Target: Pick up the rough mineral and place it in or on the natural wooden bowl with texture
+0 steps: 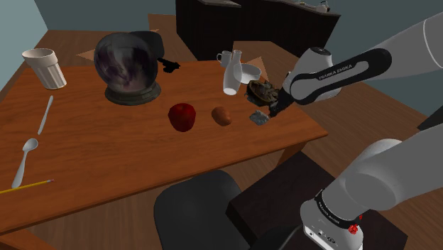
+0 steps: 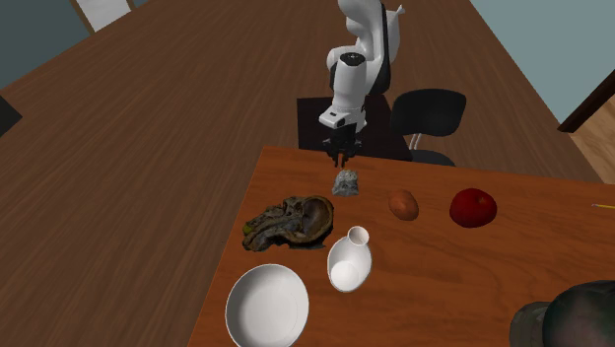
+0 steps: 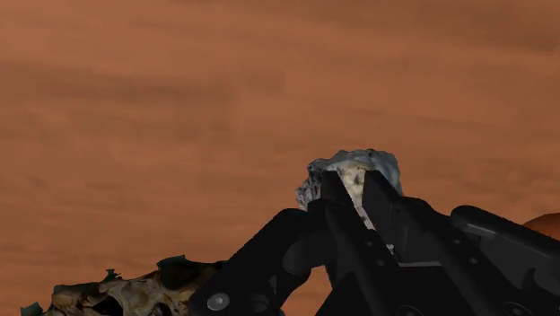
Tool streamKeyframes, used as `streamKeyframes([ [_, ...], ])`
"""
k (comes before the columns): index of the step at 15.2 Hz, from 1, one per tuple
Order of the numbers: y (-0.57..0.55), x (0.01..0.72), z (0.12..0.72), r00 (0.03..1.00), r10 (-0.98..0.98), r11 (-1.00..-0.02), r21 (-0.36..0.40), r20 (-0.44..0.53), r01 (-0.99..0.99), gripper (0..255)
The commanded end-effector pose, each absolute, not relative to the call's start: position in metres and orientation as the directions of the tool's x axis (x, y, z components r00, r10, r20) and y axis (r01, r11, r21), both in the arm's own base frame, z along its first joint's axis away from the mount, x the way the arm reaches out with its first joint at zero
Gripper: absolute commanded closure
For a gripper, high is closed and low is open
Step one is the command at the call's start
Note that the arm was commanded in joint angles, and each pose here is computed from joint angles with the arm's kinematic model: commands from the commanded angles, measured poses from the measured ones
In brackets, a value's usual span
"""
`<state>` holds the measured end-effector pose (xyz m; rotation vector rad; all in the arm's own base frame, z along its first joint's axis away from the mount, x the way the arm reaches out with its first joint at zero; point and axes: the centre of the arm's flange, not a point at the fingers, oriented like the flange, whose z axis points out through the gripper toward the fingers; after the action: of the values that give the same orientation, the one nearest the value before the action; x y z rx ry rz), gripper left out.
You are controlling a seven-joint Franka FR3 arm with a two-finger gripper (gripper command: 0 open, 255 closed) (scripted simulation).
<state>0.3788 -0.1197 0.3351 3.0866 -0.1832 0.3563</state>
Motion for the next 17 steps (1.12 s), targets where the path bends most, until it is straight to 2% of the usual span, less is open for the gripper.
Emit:
streamKeyframes([
  [1,-0.12,0.379,0.335,0.967,-0.113,-0.993,0.015,0.229,-0.12,255],
  [7,-0.12,0.379,0.335,0.967,-0.113,-0.993,0.015,0.229,-0.12,255],
  [8,-0.12,0.379,0.335,0.967,-0.113,-0.993,0.015,0.229,-0.12,0],
  [11,-0.072,0.434,0.355,0.997,-0.07,-0.98,0.182,0.039,-0.076,0],
  [14,-0.022,0.49,0.356,0.986,-0.056,-0.943,0.333,-0.157,0.0,0],
  [17,-0.024,0.49,0.346,0.985,-0.056,-0.941,0.338,-0.164,0.003,0],
])
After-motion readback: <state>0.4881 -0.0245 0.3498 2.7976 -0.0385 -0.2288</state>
